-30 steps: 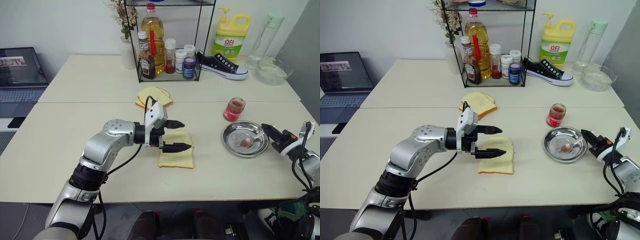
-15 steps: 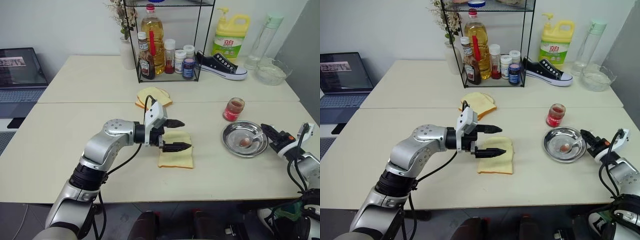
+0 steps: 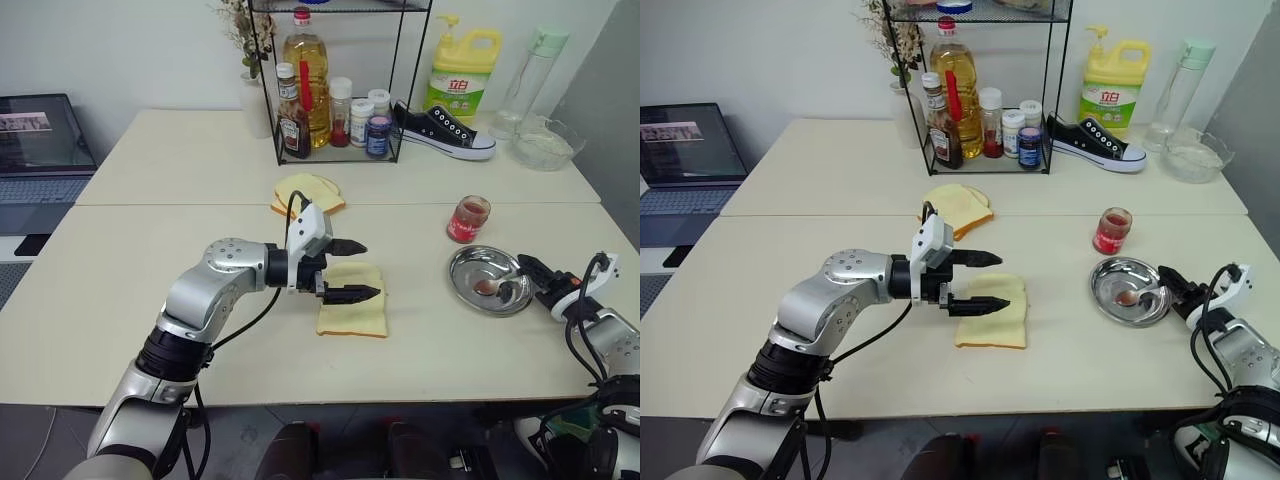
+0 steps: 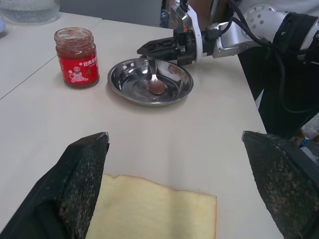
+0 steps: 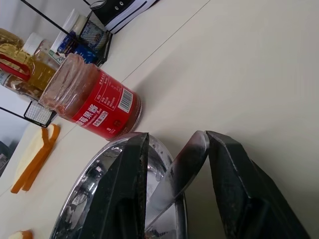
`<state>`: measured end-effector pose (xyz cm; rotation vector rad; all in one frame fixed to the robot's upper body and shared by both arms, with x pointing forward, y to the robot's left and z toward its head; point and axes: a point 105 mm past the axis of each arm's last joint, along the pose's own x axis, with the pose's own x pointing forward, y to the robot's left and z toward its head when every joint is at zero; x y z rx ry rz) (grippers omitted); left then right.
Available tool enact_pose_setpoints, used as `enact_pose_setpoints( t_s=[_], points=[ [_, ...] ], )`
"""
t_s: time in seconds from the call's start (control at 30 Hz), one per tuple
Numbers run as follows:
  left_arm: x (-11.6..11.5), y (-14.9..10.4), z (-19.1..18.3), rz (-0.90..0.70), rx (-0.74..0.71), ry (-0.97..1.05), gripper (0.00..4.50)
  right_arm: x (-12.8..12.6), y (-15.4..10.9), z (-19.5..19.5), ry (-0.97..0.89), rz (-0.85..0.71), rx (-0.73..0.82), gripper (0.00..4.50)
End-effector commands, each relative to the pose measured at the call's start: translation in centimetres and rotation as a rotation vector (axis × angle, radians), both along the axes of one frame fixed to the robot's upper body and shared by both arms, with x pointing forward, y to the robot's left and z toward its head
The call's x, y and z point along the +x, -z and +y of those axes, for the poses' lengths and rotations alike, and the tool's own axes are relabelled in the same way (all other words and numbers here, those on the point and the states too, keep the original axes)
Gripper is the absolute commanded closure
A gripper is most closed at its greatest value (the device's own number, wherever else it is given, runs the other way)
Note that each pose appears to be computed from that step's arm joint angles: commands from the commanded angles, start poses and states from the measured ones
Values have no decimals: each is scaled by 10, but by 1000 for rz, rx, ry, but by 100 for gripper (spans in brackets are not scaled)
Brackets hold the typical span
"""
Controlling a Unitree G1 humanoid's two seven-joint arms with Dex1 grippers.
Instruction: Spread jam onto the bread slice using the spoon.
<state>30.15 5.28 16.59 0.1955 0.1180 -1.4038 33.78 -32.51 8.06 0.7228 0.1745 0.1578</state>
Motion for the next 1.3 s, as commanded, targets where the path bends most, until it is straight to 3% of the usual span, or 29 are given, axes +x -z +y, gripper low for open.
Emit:
enact_pose_setpoints(
  t_s=[0.03, 0.1, 0.17, 0.23, 0.33, 0.63, 0.73, 0.93, 1.3],
  points=[
    [-3, -13, 1, -58, -23, 6, 0, -2, 8, 0, 6, 23, 28, 263],
    [-2, -13, 2, -58, -21, 6, 0, -1, 6, 0, 9, 14, 40, 263],
    [-2, -14, 2, -59, -20, 5, 0, -1, 6, -2, 15, 9, 48, 299],
    [-2, -14, 3, -60, -18, 5, 0, -1, 4, -2, 16, -2, 67, 344],
    [-3, -14, 3, -59, -19, 2, 0, -2, 1, -5, 24, -14, 81, 448],
    [-1, -14, 5, -58, -19, -7, 0, -5, -15, -1, -3, -59, 68, 448],
    [0, -17, 11, -57, -18, -20, 0, -6, -39, 7, -25, -125, 65, 448],
    [-3, -30, 33, -49, -10, -47, 0, -4, -112, 22, 7, -312, 83, 448],
    [9, -59, 19, -146, -65, -79, 0, 44, -169, 9, 187, -398, 33, 448]
  ],
)
